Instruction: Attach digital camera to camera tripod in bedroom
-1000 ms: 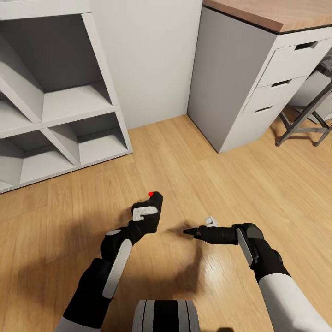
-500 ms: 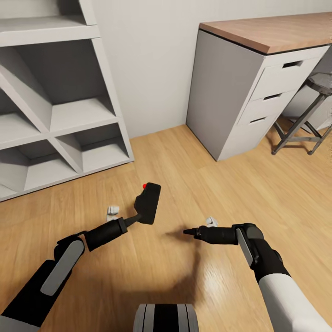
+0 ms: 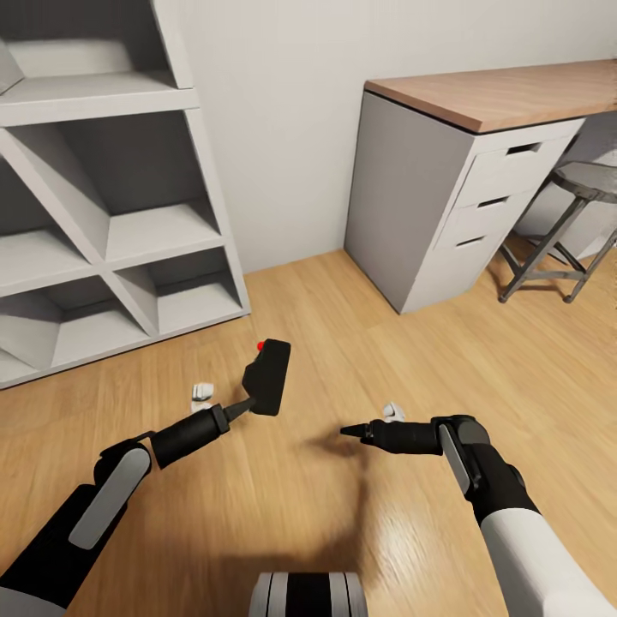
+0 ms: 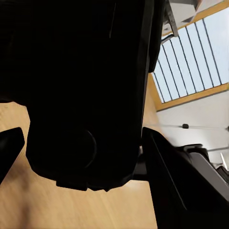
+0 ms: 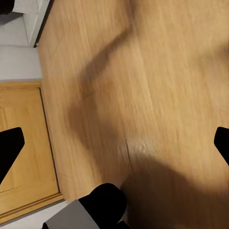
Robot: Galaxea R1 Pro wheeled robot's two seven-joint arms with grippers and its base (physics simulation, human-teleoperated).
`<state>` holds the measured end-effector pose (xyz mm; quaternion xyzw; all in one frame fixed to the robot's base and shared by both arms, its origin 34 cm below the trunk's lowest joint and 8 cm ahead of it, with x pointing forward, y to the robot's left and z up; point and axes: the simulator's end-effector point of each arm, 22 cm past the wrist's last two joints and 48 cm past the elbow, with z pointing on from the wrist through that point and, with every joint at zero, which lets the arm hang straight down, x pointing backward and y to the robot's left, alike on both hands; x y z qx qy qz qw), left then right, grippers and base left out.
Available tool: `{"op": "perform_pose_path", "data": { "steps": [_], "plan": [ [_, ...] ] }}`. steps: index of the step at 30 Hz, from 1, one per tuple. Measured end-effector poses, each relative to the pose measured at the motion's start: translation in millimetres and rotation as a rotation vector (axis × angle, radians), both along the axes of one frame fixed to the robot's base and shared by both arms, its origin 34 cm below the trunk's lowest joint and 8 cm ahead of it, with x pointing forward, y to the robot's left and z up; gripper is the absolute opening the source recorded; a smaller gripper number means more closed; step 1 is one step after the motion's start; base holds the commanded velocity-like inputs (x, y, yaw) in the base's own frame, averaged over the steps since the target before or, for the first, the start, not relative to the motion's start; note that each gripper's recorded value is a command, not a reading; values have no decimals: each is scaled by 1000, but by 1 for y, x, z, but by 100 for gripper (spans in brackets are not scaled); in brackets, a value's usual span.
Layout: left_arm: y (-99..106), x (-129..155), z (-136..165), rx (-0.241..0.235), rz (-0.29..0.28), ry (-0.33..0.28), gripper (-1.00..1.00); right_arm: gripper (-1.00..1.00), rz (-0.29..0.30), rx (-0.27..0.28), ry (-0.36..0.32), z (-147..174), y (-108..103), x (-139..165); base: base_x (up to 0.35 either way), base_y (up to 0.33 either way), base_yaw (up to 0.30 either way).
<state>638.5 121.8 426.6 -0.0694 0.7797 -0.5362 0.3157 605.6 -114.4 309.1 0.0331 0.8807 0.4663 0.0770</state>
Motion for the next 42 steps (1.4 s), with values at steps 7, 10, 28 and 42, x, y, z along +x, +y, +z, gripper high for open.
{"op": "perform_pose_path", "data": {
  "steps": [7,10,28,42],
  "plan": [
    [11,8,-5,100,54,24,-100,100,1,-2,-25,14,1,4,0,0,0],
    [24,14,-17,190,107,62,-100,100,1,-2,-38,21,1,6,0,0,0],
    [41,25,3,297,204,74,-100,100,2,0,-107,61,3,16,0,0,0],
    [36,28,38,281,212,23,-100,100,3,-1,-162,93,4,22,0,0,0]
  ]
}}
